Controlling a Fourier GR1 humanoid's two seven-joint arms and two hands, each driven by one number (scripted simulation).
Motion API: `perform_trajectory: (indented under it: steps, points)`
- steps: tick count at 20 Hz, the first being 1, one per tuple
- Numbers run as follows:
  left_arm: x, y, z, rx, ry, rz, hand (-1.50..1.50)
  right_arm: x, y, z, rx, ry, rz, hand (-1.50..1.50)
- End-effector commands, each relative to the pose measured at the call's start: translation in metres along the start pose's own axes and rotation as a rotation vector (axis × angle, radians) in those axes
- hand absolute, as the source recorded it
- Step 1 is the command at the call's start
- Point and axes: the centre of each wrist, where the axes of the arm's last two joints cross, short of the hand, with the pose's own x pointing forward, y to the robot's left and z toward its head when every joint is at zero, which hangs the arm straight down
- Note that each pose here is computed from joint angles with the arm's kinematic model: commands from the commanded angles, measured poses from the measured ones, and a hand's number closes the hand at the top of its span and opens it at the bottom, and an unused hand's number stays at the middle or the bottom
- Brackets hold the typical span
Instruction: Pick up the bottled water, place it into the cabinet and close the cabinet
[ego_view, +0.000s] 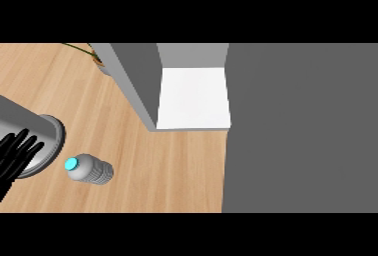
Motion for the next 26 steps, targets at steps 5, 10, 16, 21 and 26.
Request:
perform_trajectory:
  steps: [5, 10, 16, 21, 26]
  points:
    - [-0.066, 0.000, -0.009, 0.006, 0.057, 0.016, -1.50, 0.036, -0.001, 0.020, 0.017, -0.027, 0.015, -1.50]
    - [-0.091, 0.020, -0.012, 0.022, 0.070, 0.020, -1.50, 0.017, 0.005, 0.009, -0.003, -0.042, 0.004, -1.50]
    - [-0.134, -0.003, -0.018, 0.073, 0.066, 0.008, -1.50, 0.040, 0.002, 0.033, 0.025, -0.040, 0.002, -1.50]
    - [-0.162, 0.005, -0.015, 0.088, 0.102, 0.010, -1.50, 0.033, 0.002, 0.030, 0.034, -0.053, 0.003, -1.50]
    - [-0.177, 0.003, -0.016, 0.013, 0.119, 0.119, -1.50, 0.016, -0.004, 0.038, 0.020, -0.027, -0.002, -1.50]
